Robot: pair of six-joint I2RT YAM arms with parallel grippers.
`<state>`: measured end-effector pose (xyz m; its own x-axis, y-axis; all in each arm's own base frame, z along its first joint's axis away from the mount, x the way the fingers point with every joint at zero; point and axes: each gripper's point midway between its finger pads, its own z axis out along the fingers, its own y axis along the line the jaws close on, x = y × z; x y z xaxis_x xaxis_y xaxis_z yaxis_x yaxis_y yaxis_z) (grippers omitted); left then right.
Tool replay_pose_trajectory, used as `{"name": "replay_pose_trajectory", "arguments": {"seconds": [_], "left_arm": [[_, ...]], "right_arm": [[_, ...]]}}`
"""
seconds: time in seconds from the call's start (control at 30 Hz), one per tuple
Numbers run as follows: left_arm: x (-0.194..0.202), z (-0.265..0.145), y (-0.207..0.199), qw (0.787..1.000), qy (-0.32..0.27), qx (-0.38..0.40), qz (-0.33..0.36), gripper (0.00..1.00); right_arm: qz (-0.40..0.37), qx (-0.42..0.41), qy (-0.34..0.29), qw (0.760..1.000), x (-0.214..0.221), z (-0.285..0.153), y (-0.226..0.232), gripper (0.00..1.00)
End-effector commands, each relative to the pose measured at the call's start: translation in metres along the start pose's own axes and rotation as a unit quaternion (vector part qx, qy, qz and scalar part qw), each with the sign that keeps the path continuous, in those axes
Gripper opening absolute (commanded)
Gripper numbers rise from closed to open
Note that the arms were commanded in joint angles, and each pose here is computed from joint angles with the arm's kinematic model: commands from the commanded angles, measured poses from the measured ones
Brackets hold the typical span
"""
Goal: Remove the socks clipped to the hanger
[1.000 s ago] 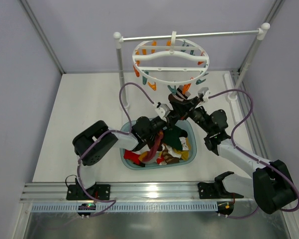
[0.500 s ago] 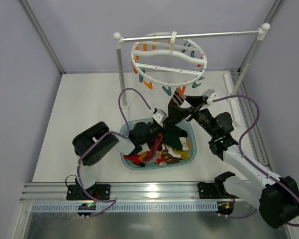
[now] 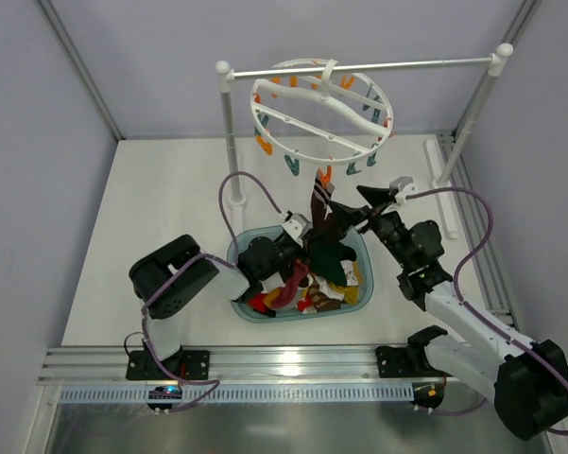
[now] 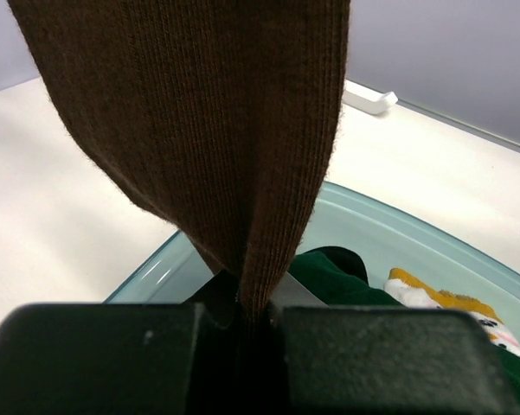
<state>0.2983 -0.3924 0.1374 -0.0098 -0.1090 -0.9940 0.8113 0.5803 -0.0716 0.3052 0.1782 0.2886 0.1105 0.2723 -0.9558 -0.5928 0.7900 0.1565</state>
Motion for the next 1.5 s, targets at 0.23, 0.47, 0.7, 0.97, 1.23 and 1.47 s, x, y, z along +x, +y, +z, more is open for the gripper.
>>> {"name": "replay_pose_trajectory", "arguments": {"seconds": [0.23,0.47,0.7,0.97,1.23,1.47], "left_arm": [[-0.071,-0.001,0.0,0.992,-0.124,0.001,0.02,0.0],[-0.062,0.005,0.003,0.994,-0.109,0.001,0.019,0.0],[-0.063,0.008,-0.001,0.994,-0.11,0.011,0.014,0.0],[-0.062,0.007,-0.003,0.994,-0.108,0.016,0.011,0.0],[-0.062,0.006,-0.006,0.994,-0.108,0.023,0.009,0.0],[-0.062,0.007,-0.008,0.994,-0.107,0.029,0.007,0.0]], "right_arm": [[-0.001,-0.02,-0.026,0.999,-0.022,0.034,0.007,0.92],[-0.012,-0.04,-0.031,0.999,-0.035,0.045,0.018,0.92],[-0.025,-0.053,-0.025,0.998,-0.044,0.06,0.024,0.92],[-0.031,-0.051,-0.014,0.998,-0.042,0.08,0.022,0.91],[-0.048,-0.033,-0.03,0.998,-0.043,0.082,0.022,0.82],[-0.059,-0.01,-0.042,0.997,-0.043,0.085,0.019,0.68]]}}
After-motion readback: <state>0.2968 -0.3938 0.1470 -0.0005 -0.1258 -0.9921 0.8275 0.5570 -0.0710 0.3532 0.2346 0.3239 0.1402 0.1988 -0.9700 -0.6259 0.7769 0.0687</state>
